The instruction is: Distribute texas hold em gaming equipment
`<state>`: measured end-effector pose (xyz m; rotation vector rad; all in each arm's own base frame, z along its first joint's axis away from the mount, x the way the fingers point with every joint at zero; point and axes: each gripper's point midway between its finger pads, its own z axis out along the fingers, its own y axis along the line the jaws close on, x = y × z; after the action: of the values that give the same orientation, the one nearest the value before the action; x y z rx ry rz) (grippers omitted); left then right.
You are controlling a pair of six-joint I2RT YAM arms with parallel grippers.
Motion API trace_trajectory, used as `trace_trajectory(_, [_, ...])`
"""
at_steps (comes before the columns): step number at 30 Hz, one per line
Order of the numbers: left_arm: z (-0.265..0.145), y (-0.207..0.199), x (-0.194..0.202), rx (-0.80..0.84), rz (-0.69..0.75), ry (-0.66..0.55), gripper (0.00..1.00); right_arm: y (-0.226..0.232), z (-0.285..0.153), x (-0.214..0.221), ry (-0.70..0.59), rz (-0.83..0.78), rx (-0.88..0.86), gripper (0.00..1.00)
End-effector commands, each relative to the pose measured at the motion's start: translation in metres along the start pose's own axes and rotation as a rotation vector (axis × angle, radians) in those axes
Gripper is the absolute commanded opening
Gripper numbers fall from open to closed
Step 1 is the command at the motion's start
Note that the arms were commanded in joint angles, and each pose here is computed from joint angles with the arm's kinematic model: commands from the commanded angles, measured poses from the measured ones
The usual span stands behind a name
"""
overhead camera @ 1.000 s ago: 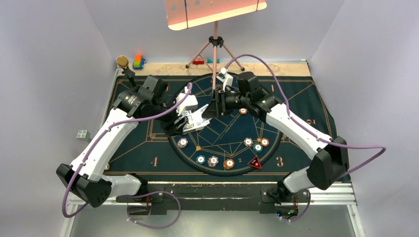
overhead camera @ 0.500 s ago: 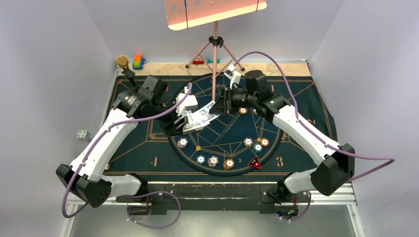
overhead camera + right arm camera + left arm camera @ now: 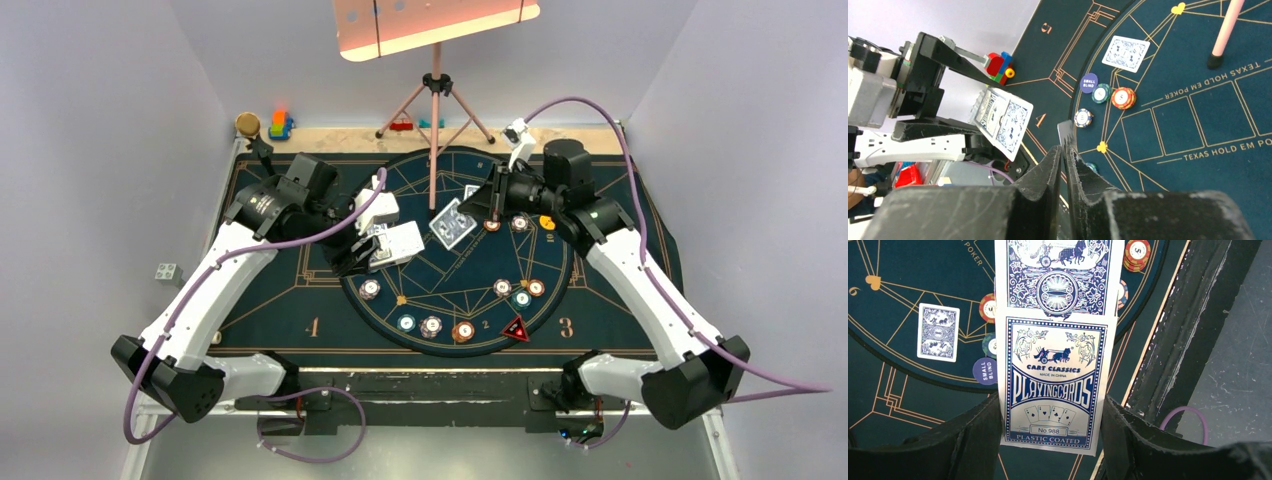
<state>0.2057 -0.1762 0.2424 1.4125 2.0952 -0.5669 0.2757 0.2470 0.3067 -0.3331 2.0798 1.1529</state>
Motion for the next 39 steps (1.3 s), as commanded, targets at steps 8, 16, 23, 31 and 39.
trace_trajectory(8, [-0.01,-0.001,-0.014,-0.01,0.046,-0.071,0.0,-0.066,0.01,0.063,0.086,0.135,0.111,0.0])
trace_trajectory(16, [-0.011,-0.003,-0.014,-0.01,0.046,-0.073,0.0,-0.106,0.024,0.091,0.14,0.174,0.218,0.1])
trace_trajectory(23, [-0.012,-0.004,-0.013,-0.008,0.041,-0.076,0.0,-0.111,0.035,0.063,0.095,0.138,0.262,0.21])
trace_trajectory(31, [-0.011,-0.003,-0.014,-0.01,0.045,-0.077,0.0,-0.12,0.077,0.039,0.075,0.026,0.396,0.5])
trace_trajectory(39, [-0.01,-0.002,-0.006,-0.017,0.042,-0.052,0.0,-0.132,0.124,0.021,0.078,-0.02,0.404,0.61])
